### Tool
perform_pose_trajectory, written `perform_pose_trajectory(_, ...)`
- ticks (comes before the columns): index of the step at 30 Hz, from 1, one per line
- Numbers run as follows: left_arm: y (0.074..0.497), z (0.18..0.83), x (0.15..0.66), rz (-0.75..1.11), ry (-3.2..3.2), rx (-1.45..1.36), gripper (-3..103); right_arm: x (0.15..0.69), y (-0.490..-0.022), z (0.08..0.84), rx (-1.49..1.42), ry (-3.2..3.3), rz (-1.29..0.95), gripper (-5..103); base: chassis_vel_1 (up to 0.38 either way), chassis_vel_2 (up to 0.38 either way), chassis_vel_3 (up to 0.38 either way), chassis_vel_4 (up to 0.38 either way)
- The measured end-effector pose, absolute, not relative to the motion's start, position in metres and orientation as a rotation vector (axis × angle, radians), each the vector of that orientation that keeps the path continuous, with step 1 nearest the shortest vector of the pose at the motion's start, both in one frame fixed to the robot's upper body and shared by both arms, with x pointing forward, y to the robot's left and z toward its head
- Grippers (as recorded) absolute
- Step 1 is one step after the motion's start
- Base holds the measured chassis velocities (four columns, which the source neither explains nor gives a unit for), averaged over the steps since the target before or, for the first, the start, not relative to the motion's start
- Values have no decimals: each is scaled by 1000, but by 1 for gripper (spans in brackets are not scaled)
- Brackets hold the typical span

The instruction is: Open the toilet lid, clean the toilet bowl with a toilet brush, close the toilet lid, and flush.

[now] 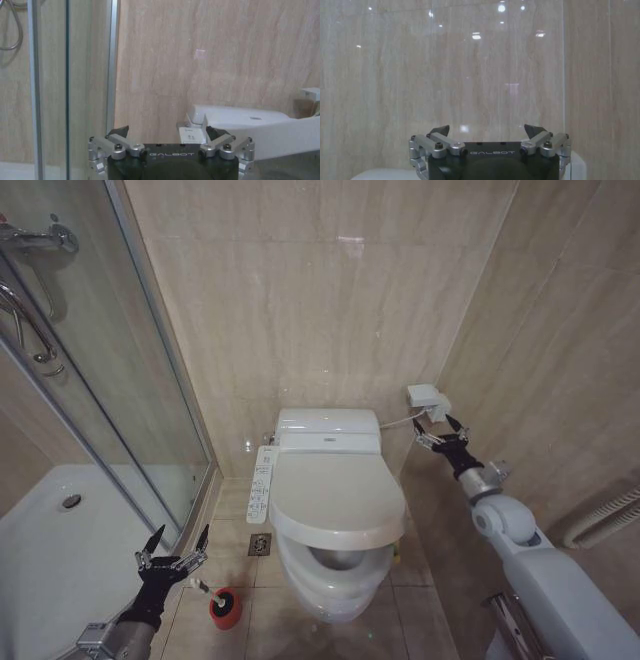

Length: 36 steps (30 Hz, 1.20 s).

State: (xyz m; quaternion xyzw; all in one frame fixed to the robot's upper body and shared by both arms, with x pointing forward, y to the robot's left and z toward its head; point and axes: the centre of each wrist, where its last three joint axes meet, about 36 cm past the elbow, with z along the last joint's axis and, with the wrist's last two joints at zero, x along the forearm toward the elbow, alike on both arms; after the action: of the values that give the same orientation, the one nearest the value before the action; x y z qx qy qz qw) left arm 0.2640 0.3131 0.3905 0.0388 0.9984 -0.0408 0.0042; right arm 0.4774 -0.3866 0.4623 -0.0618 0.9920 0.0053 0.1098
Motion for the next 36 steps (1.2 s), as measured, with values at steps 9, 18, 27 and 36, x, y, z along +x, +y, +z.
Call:
perform_pose_trajectory(9,313,391,264,-128,3128,122,100,446,-376,446,-166,2939,71,100,0,0,0,0)
perform_pose_trajectory(18,313,391,264,-128,3128,122,100,406,-371,416,-137,2995,98,100,0,0,0,0)
perform_pose_trajectory(27,313,391,264,-128,3128,122,100,373,-366,397,-125,3016,124,100,0,0,0,0)
perform_pose_trajectory(36,313,391,264,-128,3128,122,100,357,-363,383,-14,3036,141,100,0,0,0,0)
